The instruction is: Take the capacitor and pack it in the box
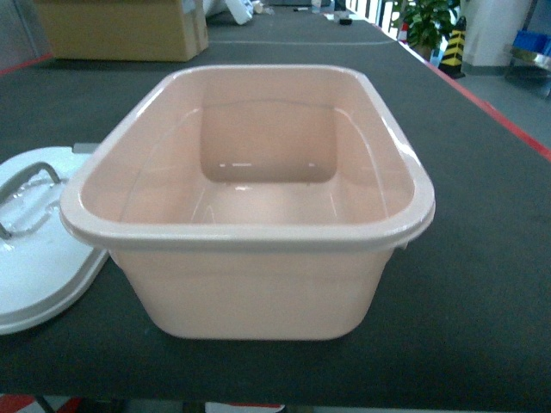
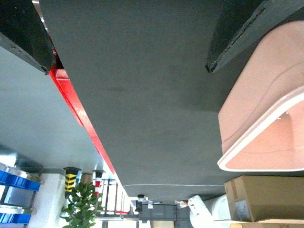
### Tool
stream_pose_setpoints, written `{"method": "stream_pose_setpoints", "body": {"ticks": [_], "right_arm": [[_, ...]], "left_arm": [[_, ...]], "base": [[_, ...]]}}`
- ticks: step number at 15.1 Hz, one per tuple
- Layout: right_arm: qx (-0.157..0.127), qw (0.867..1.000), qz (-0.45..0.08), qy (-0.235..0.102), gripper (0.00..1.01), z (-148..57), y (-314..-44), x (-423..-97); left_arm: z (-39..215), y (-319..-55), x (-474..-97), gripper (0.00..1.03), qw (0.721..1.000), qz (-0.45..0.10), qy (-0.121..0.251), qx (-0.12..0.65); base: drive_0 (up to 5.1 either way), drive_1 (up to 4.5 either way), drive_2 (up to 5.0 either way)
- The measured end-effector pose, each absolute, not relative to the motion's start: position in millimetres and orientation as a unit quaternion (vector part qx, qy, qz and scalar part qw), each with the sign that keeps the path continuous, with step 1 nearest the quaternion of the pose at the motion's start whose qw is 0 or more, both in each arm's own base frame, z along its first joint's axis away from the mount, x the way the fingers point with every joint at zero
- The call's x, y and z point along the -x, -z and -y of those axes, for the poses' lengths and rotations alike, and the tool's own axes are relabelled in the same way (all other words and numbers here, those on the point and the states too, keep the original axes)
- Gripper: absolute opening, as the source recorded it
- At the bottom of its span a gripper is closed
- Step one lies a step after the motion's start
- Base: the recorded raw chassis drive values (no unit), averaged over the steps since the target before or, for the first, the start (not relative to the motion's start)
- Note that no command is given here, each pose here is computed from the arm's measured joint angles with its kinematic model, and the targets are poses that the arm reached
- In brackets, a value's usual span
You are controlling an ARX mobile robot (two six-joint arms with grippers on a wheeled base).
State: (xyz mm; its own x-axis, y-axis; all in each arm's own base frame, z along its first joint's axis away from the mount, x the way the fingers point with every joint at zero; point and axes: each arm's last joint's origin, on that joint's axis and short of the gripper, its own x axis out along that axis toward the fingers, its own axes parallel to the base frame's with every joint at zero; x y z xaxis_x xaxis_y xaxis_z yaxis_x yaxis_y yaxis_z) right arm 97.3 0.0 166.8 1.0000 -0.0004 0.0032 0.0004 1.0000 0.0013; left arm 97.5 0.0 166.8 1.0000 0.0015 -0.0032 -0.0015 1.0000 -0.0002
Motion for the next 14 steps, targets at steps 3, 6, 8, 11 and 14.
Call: {"method": "stream_pose_setpoints", "body": {"ticks": [3,6,8,11,14], "right_arm": [[-0.001,1.0,0.003,0.0,0.98,0.0,-167.0,-97.3],[-0.001,1.0,0.001,0.0,0.98,0.0,-166.6,-97.3],[-0.001,1.0,0.001,0.0,0.98,0.0,-166.6,-97.3],[-0.001,1.0,0.001,0.0,0.98,0.0,-166.6,-97.3],[-0.001,1.0,0.001,0.0,0.98,0.0,-166.6,-97.3]], "left_arm": [[0.0,-167.6,-97.5,0.44,1.0,0.003,0.0,0.0],[0.0,-166.8,-97.5,0.43,1.0,-0.002,0.0,0.0],[0.0,-166.8,-97.5,0.43,1.0,-0.002,0.0,0.0],[0.0,-166.8,-97.5,0.43,1.0,-0.002,0.0,0.0],[0.0,-166.8,-97.5,0.43,1.0,-0.002,0.0,0.0]], "base": [[0.0,0.0,0.0],[0.0,0.0,0.0],[0.0,0.0,0.0],[0.0,0.0,0.0],[0.0,0.0,0.0]]}}
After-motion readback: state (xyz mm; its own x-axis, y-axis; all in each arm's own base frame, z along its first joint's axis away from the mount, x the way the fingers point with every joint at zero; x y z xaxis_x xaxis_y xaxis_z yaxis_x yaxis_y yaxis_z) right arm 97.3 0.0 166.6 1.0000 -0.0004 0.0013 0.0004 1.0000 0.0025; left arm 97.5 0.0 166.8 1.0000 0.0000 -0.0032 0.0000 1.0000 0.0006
